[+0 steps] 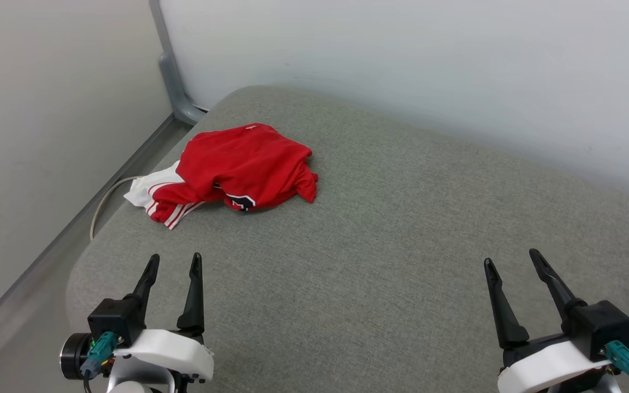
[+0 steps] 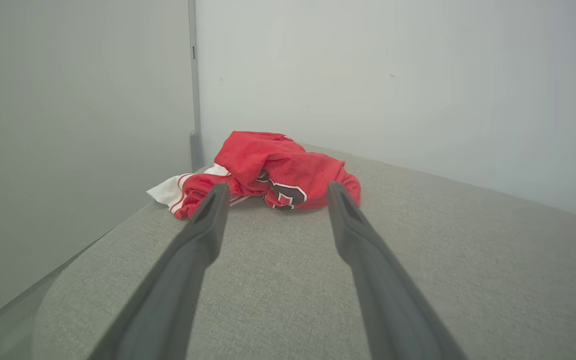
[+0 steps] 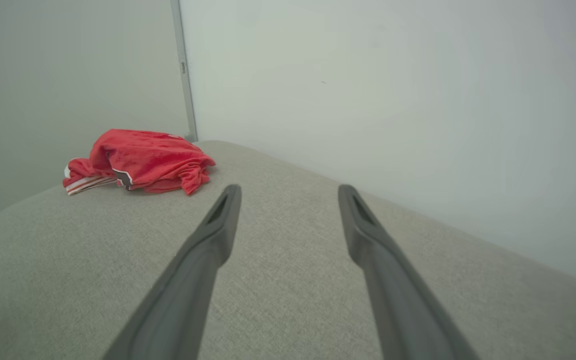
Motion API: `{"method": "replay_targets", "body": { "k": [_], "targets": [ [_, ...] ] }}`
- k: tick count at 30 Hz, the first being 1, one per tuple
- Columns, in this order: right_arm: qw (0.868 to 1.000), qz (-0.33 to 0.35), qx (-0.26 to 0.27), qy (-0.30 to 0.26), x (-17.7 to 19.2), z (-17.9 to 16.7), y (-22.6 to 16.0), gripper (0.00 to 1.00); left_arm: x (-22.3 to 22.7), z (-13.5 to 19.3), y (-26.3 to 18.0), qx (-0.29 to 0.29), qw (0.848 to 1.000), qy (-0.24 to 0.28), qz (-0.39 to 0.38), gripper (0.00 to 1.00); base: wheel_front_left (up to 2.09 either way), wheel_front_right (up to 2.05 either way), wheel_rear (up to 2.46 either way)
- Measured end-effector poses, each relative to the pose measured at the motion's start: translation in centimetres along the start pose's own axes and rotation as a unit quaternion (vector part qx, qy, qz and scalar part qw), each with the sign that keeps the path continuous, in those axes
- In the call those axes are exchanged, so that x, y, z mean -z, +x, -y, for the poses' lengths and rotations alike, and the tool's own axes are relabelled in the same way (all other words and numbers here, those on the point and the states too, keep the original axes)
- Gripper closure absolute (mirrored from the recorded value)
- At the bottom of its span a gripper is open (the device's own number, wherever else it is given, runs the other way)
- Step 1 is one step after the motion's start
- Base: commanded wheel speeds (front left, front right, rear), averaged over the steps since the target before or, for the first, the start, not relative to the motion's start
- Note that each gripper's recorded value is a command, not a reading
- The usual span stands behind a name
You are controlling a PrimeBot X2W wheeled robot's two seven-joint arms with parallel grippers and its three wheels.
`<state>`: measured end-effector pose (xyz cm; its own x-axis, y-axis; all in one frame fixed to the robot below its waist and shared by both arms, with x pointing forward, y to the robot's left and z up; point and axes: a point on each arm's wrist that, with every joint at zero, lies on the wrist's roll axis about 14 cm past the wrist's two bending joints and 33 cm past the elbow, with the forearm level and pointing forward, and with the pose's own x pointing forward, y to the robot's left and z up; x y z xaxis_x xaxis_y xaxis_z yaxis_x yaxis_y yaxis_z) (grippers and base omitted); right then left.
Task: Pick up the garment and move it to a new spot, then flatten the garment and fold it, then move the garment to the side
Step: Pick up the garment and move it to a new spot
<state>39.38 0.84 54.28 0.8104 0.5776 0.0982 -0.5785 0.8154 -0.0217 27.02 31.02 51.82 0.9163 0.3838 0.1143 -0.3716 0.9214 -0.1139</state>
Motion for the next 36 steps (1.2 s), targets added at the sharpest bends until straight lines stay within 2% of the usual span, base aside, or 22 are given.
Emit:
{"method": "replay_targets", "body": {
  "k": [6,13,18,25,31,36],
  "targets": [
    [1.0,-0.001,-0.012,0.005,0.1,-0.8,0.5,0.0,-0.1,-1.0,-0.4,-0.014,1.0,-0.002,0.001,0.0,0.0,0.0,0.0],
    [1.0,-0.005,-0.012,0.011,0.6,-0.5,1.0,0.0,-0.7,-1.2,1.0,-0.015,1.0,0.001,0.008,0.0,0.0,0.0,0.0],
    [1.0,-0.009,0.002,0.011,1.0,0.8,1.7,0.0,-1.4,-0.8,3.9,-0.004,1.0,0.005,0.013,0.0,0.0,0.0,0.0],
    [0.999,-0.015,0.033,0.012,2.1,3.7,3.0,0.0,-1.1,0.0,10.4,0.028,0.999,0.026,-0.007,0.0,0.0,0.0,0.0],
    [0.997,-0.032,0.068,0.018,4.4,6.7,3.4,0.0,2.1,1.5,16.3,0.07,0.991,0.061,-0.093,0.0,0.0,0.0,0.0],
    [0.994,-0.048,0.095,0.027,6.8,9.0,3.2,0.0,6.8,2.3,19.4,0.092,0.97,0.078,-0.21,0.0,0.0,0.0,0.0]
  ]
}}
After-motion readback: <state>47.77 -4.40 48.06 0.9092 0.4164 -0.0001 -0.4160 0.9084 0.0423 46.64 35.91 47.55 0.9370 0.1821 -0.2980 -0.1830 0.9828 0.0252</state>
